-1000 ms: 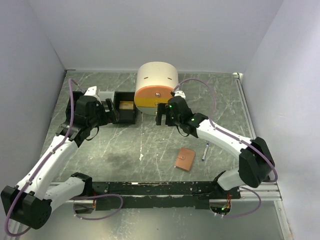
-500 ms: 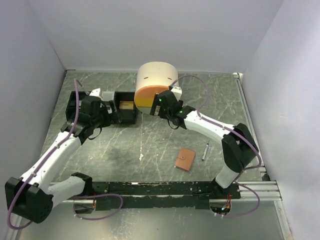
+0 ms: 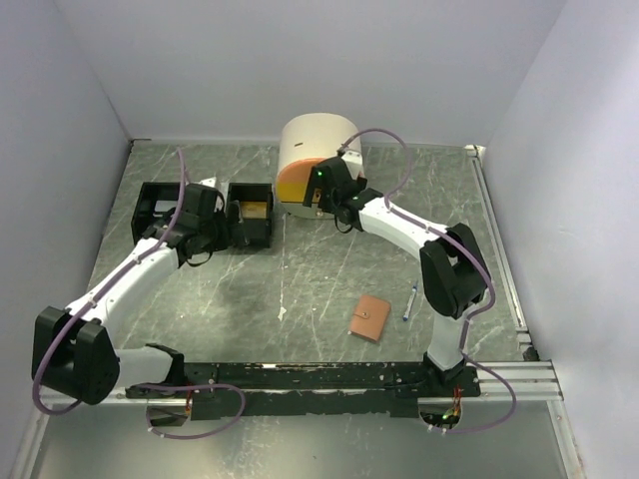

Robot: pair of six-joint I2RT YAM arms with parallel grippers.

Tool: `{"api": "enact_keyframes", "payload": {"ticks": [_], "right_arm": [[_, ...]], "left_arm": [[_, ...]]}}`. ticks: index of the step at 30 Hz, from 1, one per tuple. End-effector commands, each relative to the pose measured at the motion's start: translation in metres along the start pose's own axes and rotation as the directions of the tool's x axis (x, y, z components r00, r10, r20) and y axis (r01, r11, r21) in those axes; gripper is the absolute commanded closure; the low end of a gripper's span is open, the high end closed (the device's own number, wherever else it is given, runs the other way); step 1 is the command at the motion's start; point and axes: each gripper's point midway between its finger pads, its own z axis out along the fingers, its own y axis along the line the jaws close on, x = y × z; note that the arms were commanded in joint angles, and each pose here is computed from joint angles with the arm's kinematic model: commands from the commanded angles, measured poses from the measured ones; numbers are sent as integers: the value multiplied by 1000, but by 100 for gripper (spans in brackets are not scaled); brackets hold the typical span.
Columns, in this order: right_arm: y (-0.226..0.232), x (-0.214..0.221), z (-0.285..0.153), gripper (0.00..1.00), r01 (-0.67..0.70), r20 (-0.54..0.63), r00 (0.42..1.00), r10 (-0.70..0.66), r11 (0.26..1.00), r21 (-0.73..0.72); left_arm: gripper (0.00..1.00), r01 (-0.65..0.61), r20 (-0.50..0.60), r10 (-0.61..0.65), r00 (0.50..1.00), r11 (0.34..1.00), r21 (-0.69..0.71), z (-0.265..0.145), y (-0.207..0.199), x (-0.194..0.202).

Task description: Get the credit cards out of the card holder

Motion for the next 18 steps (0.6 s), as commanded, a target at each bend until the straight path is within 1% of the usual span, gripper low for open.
{"api": "enact_keyframes", "payload": {"ticks": [1,4,6,8,10,12,15,18], "right_arm": [[-32,-29,12,0,25,54,998,-30,996,84],[-38,-37,17,0,53,35,998,-55,997,53],[-34,-38,18,0,87,17,996,-88,996,3],[-49,-42,20,0,87,-4,996,-87,996,8],[-52,-39,19,0,100,-36,994,-101,995,-31],[-54,-35,13,0,98,-69,992,-103,993,-70],[-52,-30,-4,0,106,-82,990,-118,985,-136],[-58,-22,-21,0,106,-90,989,-121,983,-149]], "left_arm": [[1,-31,70,32,997,999,-16,5,-5,-27],[1,-35,68,37,997,999,-35,18,-5,-35],[1,-36,61,40,997,998,-58,30,-1,-39],[2,-31,64,35,997,997,-76,39,4,-46],[7,-27,60,32,998,997,-78,48,9,-51],[9,-27,47,31,998,996,-81,56,12,-55],[13,-42,34,46,998,993,-115,66,21,-59],[17,-52,19,55,998,989,-138,74,27,-62]]}}
